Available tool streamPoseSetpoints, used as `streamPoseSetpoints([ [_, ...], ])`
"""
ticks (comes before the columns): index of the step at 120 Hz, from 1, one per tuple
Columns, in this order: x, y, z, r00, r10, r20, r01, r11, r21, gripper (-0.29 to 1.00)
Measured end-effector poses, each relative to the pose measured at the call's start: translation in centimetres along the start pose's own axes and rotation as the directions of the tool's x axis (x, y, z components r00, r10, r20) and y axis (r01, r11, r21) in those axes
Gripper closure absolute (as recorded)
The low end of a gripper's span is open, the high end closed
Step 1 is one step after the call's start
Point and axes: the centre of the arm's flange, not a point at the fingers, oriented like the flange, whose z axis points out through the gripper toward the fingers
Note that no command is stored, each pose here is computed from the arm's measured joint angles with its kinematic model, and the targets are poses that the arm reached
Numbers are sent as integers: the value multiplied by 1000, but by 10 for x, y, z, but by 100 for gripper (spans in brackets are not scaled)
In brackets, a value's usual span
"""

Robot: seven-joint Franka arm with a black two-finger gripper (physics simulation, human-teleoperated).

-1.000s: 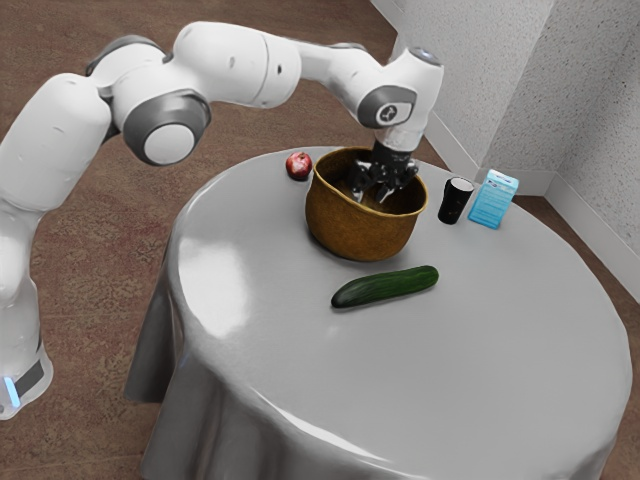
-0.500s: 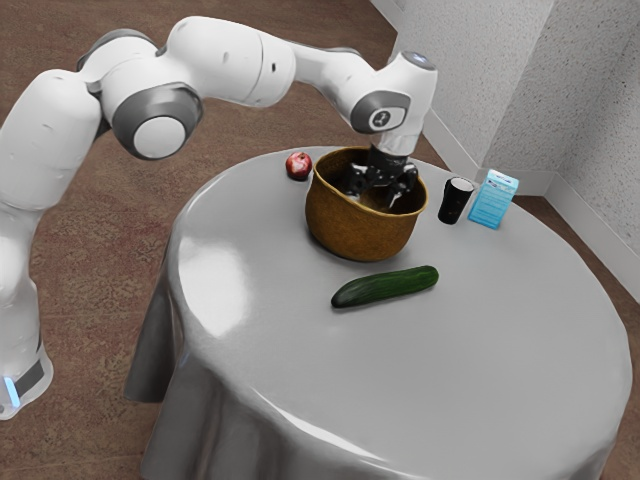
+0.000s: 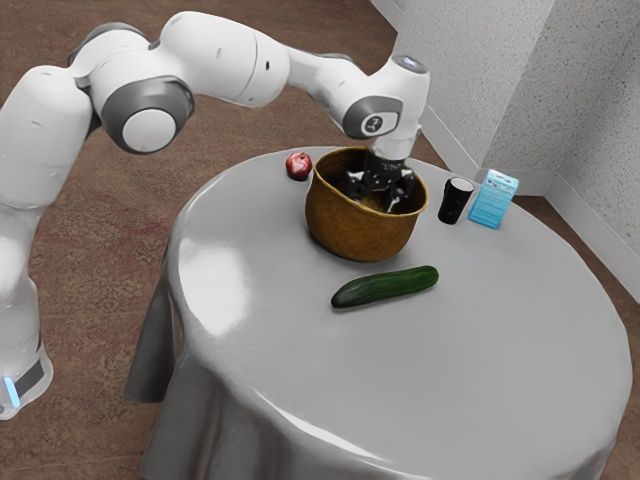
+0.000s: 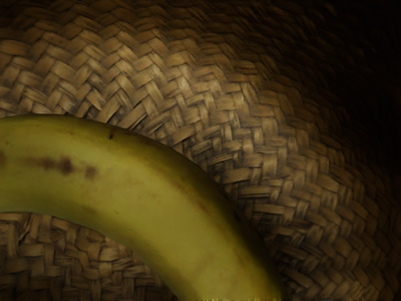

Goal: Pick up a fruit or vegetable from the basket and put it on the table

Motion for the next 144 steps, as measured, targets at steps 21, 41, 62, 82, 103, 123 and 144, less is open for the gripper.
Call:
streamPoseSetpoints([
  [21,-3,-6,2,999,-16,29,16,1000,-2,28],
  [41,-9,-13,6,999,-25,47,25,1000,-9,21],
  [62,-11,-20,-1,998,-27,54,28,999,-21,22],
  [82,-10,-29,-3,997,-39,62,40,999,-19,34],
  [103,-6,-26,-3,998,-36,49,37,999,-24,16],
  [123,7,-19,-2,999,-39,33,40,999,-32,10],
  [144,21,-14,2,999,-37,20,38,999,-34,8],
])
